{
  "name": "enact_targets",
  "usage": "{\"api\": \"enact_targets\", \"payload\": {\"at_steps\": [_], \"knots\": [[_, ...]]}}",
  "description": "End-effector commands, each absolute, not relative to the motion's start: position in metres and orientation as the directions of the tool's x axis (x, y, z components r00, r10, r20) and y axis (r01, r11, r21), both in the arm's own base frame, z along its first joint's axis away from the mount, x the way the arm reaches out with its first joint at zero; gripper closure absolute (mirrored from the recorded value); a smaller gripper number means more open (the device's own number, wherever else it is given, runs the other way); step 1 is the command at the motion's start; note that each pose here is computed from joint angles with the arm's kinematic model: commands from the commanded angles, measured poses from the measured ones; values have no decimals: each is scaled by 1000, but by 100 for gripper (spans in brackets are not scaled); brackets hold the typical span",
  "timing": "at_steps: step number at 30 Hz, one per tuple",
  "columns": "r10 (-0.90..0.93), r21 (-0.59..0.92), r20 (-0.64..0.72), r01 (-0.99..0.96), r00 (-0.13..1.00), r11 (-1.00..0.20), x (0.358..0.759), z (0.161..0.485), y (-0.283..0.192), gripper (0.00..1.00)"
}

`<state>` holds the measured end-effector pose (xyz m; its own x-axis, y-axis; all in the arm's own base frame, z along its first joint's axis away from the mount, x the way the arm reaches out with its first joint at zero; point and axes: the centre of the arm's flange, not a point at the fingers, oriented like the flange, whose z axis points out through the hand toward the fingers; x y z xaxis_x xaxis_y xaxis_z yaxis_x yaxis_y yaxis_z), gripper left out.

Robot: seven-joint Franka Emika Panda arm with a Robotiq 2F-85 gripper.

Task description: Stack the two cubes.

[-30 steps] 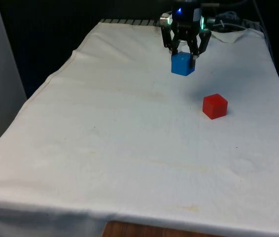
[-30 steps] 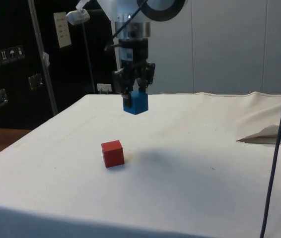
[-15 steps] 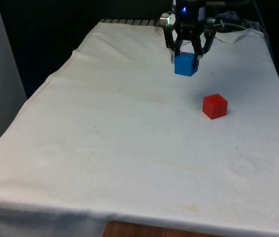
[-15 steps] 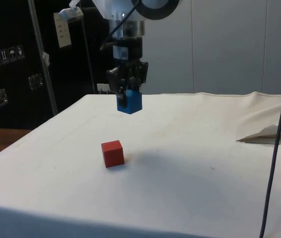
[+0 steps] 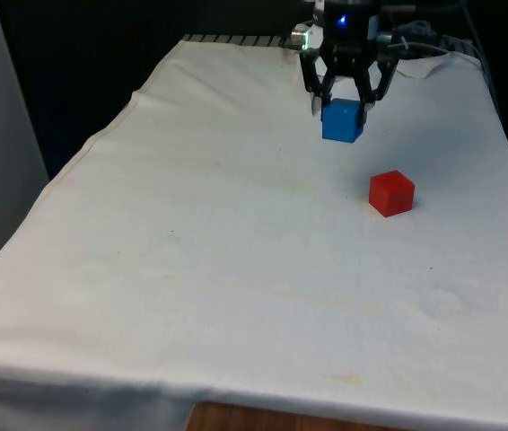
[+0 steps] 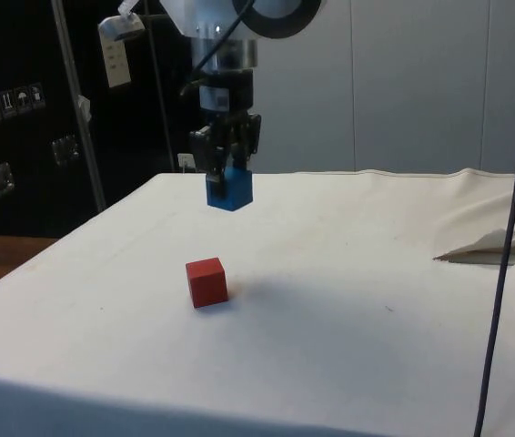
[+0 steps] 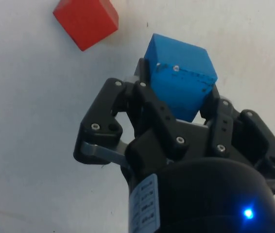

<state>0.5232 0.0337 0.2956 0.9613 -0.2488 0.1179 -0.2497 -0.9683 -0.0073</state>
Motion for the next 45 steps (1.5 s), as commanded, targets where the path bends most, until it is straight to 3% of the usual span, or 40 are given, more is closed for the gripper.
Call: {"api": "enact_targets", "payload": {"at_steps": [1,45], "knots": [[-236,-7,112,-236,965,-972,525,295,36,97],[41,11,119,40,992,-999,545,291,72,97]]}}
